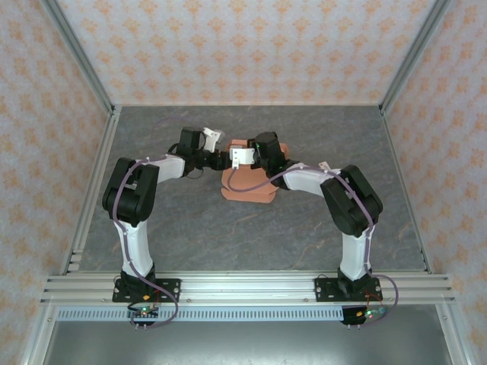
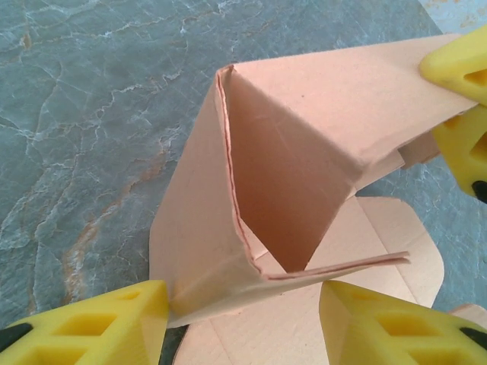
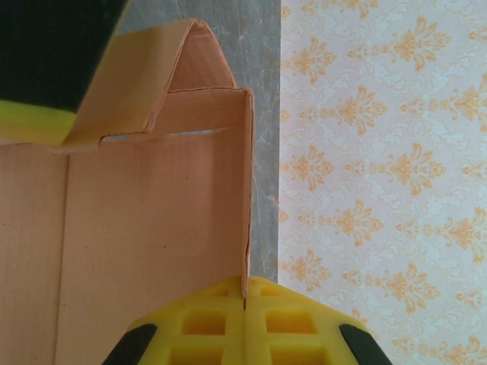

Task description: Fold the paper box

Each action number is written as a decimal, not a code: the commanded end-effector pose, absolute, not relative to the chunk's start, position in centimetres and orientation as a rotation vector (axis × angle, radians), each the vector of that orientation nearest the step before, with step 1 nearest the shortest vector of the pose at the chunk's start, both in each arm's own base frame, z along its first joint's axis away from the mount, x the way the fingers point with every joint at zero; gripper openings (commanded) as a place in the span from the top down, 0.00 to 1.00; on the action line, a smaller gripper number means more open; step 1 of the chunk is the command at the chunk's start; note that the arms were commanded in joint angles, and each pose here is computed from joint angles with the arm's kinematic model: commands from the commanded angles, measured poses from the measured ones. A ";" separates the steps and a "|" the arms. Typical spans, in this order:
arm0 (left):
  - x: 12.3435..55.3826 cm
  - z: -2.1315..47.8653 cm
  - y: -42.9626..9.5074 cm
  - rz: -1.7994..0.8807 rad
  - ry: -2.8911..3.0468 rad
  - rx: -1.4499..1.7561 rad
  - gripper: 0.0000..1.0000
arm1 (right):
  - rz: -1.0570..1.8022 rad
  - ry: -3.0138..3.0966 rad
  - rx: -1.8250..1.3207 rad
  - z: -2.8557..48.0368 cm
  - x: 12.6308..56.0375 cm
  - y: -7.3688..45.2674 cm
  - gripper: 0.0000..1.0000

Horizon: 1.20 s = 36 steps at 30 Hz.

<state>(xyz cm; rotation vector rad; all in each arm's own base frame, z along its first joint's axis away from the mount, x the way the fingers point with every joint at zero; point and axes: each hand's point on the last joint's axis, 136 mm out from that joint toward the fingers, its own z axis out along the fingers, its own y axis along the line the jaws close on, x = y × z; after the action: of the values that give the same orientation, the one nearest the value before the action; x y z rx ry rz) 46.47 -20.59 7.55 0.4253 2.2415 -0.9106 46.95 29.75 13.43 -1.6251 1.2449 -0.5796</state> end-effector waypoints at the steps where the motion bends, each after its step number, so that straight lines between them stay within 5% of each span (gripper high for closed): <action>1: 46.3 7.4 -21.3 -0.942 2.250 0.476 0.44 | -0.590 1.206 -1.631 13.2 47.4 30.4 1.00; 12: 46.2 6.6 -21.2 -0.953 2.279 0.480 0.45 | -0.637 1.135 -1.619 12.2 47.4 30.3 1.00; 36: 49.1 6.3 -20.5 -0.837 2.350 0.374 0.63 | -0.544 1.150 -1.563 14.2 46.4 30.6 1.00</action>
<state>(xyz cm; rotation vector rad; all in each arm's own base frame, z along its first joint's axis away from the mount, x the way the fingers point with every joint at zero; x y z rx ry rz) 48.09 -20.59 6.51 0.4056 2.3386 -0.8857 47.34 30.19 13.03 -1.5818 1.1663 -0.6029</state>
